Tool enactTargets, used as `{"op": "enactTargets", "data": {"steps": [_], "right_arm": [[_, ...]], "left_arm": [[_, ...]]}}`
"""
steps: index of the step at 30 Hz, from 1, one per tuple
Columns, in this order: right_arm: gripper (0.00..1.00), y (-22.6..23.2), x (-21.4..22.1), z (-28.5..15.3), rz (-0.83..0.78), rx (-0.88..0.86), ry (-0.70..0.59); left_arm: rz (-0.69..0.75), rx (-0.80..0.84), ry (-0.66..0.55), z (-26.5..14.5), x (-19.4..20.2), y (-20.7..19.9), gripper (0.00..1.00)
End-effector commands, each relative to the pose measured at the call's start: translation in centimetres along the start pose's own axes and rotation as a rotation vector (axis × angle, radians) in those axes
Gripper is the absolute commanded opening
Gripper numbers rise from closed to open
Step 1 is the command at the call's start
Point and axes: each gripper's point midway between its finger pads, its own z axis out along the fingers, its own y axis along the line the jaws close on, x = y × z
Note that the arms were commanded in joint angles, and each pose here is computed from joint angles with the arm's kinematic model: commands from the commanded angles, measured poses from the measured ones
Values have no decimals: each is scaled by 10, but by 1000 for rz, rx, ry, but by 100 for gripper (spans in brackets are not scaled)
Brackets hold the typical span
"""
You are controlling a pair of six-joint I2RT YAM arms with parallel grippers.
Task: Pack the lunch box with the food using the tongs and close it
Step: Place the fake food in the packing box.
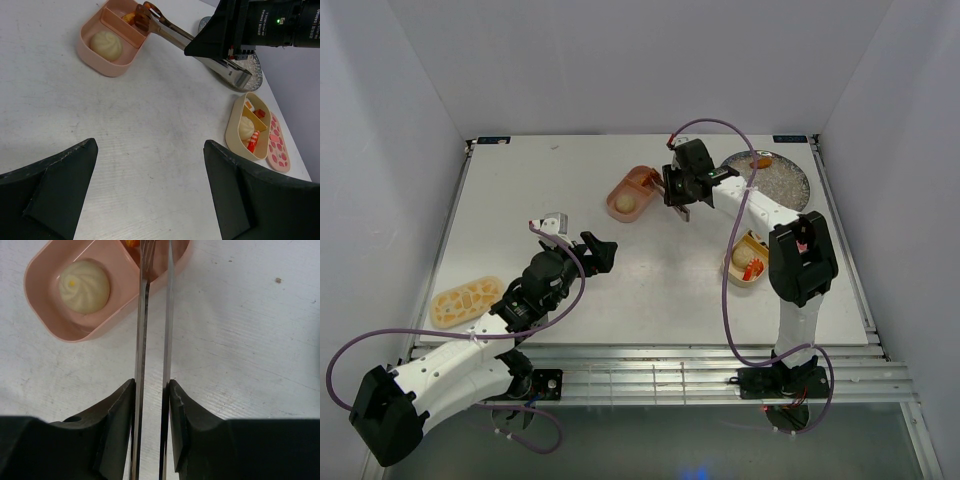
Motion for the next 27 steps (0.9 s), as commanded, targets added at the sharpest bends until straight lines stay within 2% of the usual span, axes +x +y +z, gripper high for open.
{"op": "enactTargets", "data": {"steps": [1, 8, 18, 24, 27], "right_arm": [[38, 3, -28, -13, -3, -7, -82], [43, 3, -36, -26, -9, -1, -104], [44, -3, -46, -60, -17, 36, -157], [39, -1, -49, -67, -17, 28, -173], [36, -1, -41, -59, -20, 28, -137]], "left_arm": [[-1, -6, -6, -2, 0, 2, 98], [-1, -7, -5, -1, 0, 2, 98], [0, -6, -6, -1, 0, 2, 98], [-4, -2, -7, -2, 0, 1, 98], [-2, -3, -8, -2, -1, 1, 98]]}}
